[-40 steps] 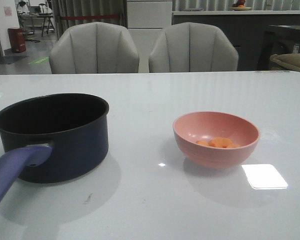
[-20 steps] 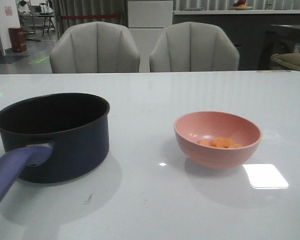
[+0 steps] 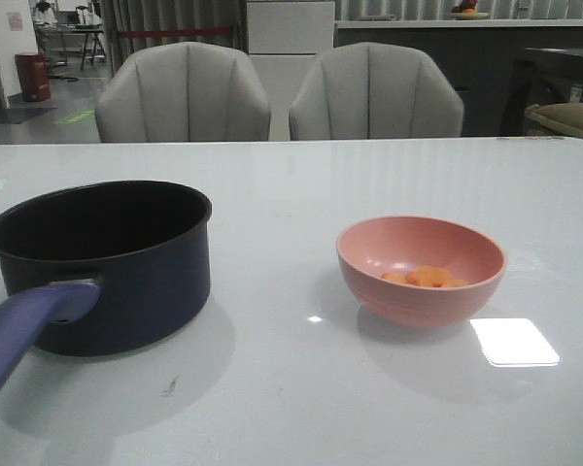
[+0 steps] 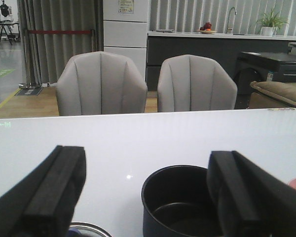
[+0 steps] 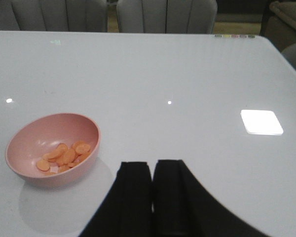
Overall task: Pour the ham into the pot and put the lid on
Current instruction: 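Reach the right gripper to the pink bowl rim and grasp it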
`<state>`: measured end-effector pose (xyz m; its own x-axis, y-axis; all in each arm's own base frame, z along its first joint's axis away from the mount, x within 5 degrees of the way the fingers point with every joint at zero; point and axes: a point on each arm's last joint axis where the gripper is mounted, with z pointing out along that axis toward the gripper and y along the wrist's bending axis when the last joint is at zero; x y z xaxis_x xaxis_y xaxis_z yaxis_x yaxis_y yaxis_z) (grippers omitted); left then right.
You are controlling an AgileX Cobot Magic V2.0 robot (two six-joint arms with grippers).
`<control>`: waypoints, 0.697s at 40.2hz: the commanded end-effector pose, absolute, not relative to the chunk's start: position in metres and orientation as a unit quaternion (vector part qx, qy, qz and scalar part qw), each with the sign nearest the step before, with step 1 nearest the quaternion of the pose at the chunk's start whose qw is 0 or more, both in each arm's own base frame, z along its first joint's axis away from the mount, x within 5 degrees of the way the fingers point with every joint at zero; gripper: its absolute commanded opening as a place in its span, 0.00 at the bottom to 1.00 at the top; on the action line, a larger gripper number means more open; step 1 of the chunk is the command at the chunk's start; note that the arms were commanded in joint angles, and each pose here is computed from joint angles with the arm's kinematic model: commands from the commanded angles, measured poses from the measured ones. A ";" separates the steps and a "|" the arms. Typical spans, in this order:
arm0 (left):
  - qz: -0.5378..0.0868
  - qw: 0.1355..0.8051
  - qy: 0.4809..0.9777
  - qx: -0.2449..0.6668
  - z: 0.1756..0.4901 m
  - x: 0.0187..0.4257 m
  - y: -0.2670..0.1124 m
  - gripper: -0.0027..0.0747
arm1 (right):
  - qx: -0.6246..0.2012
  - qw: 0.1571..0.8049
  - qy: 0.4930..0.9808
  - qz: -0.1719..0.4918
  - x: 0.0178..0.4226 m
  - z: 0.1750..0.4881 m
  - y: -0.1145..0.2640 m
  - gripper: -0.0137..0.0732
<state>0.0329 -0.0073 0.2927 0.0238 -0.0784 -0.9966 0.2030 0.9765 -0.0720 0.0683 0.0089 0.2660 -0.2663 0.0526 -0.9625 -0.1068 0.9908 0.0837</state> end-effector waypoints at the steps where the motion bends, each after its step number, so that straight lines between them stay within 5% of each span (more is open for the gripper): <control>1: -0.107 0.747 0.655 0.044 0.308 0.031 -0.007 0.75 | -0.013 0.615 0.785 0.070 0.083 0.281 0.011 0.35; 12: -0.107 0.747 0.655 0.044 0.308 0.031 -0.007 0.75 | 0.002 0.518 0.850 0.102 0.142 0.286 0.025 0.75; 28: -0.107 0.747 0.655 0.044 0.308 0.031 -0.007 0.75 | -0.036 0.346 0.931 0.111 0.265 0.270 0.076 0.76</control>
<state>0.0329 -0.0073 0.2927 0.0238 -0.0784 -0.9966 0.2030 0.9765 -0.0720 0.2417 0.0691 0.2616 -0.7751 0.0077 -0.6318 -0.1355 0.9747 0.1780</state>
